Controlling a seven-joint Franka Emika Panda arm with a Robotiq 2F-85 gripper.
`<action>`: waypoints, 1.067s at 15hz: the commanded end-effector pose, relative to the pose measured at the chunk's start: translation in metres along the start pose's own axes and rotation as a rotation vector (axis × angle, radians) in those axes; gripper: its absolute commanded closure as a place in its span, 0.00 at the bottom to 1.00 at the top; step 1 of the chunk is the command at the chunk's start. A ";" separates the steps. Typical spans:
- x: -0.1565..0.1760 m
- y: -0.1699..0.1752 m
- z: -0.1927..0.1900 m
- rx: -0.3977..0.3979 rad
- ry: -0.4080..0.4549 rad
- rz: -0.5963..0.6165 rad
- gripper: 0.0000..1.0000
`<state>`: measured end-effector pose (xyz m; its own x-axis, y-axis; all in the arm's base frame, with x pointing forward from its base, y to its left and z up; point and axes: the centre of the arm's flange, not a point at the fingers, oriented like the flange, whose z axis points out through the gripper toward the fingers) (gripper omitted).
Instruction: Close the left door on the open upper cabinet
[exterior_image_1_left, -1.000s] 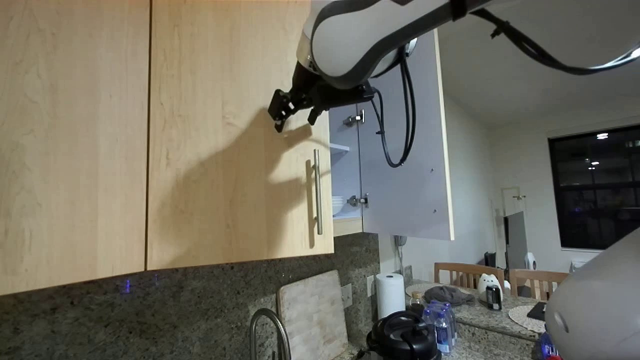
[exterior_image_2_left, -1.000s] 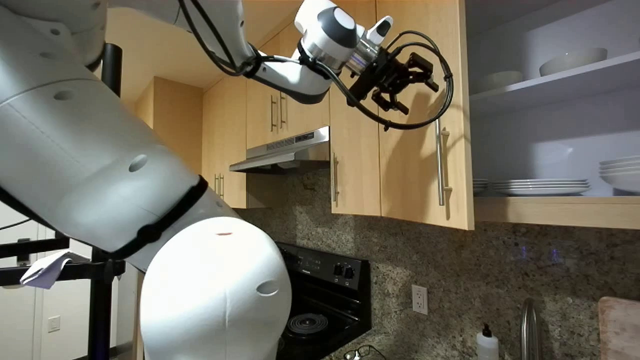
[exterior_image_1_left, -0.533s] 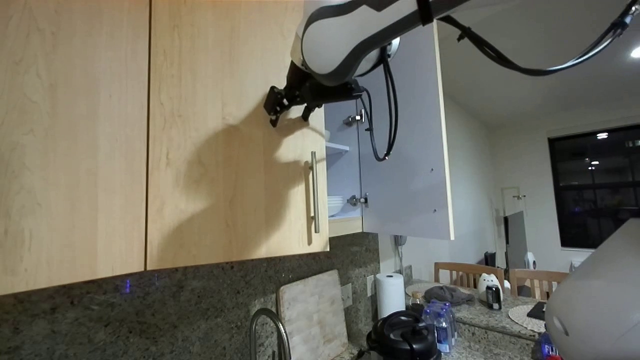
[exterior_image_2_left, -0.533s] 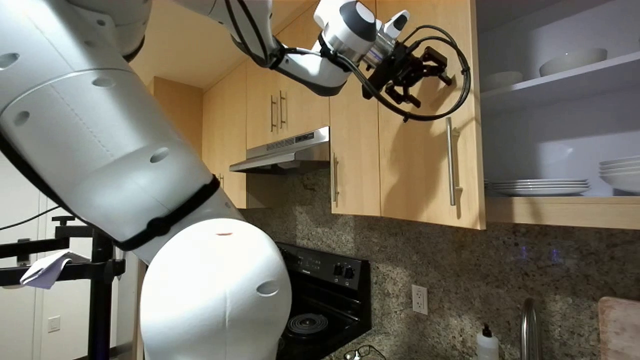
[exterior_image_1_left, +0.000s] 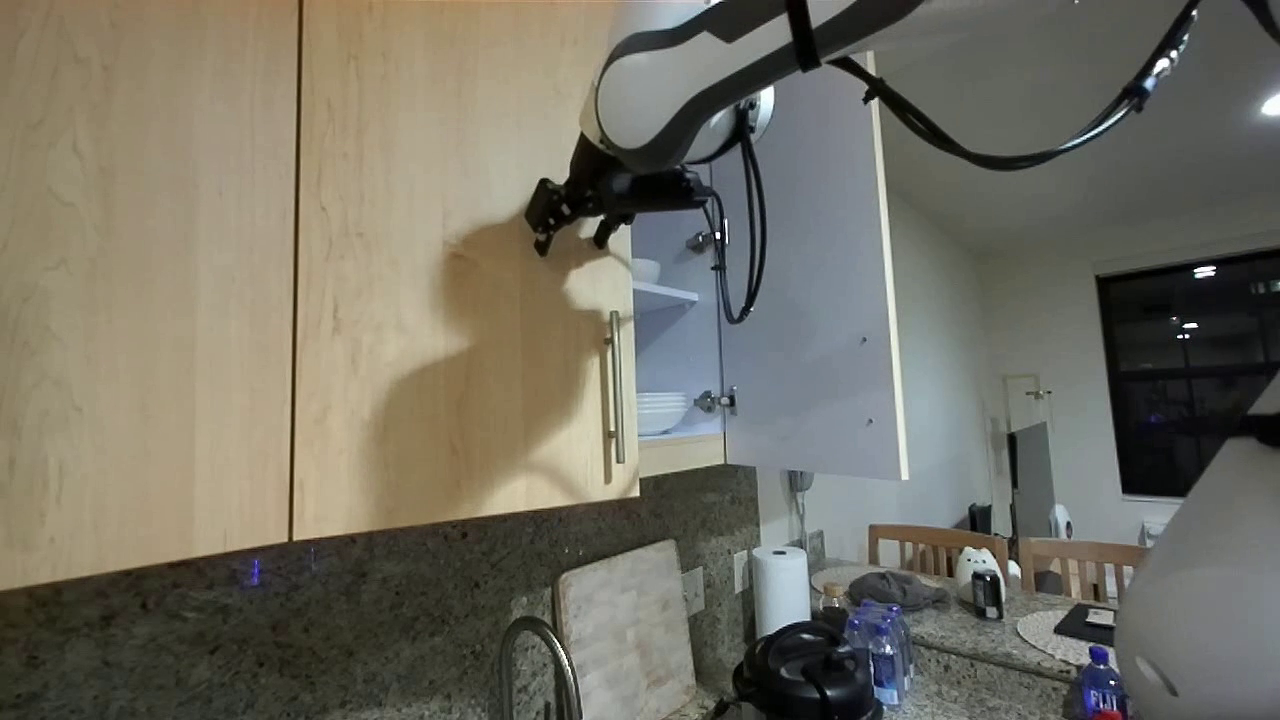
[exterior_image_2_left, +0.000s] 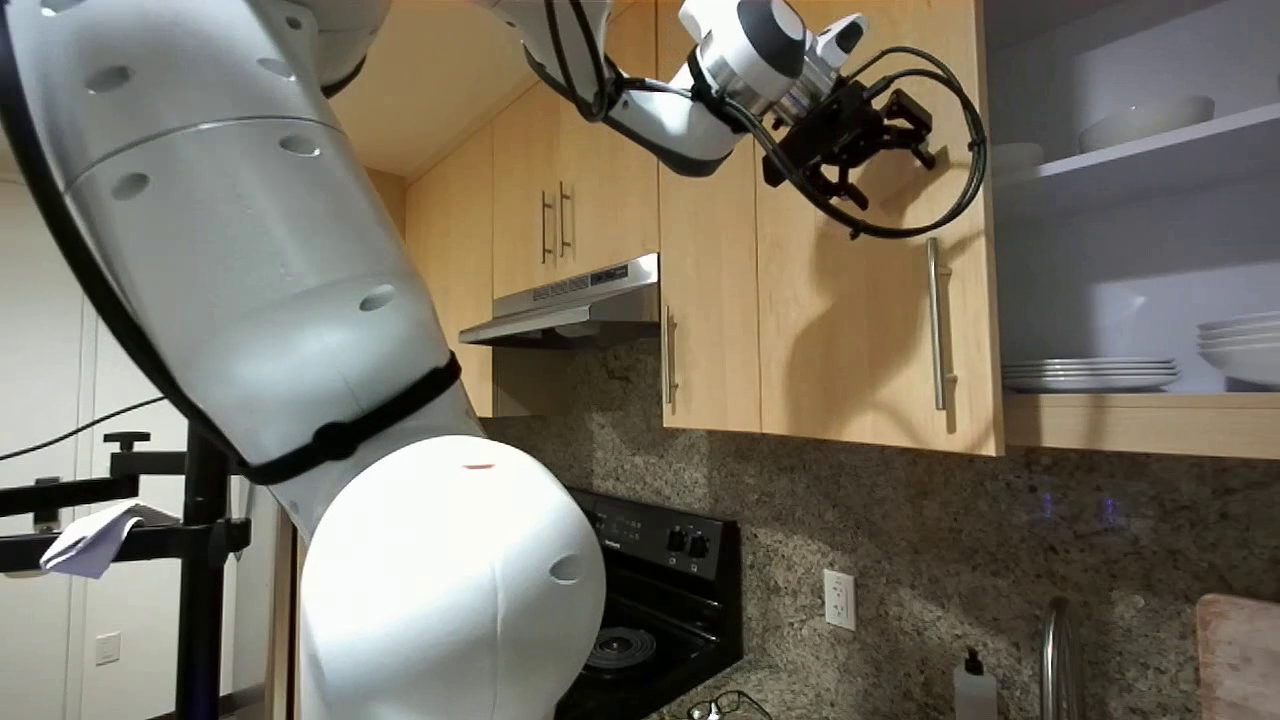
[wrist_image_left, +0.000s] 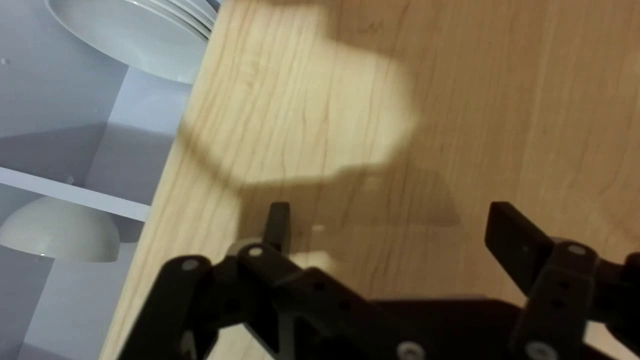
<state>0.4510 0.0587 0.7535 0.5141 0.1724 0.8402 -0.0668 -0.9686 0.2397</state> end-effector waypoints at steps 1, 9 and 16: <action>0.020 0.015 0.023 0.071 -0.024 -0.043 0.00; 0.035 0.024 0.065 0.213 -0.145 -0.139 0.00; 0.036 0.010 0.058 0.297 -0.257 -0.297 0.00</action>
<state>0.5271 0.0434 0.7442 0.6774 0.3495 0.6473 0.2597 -0.9369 0.2340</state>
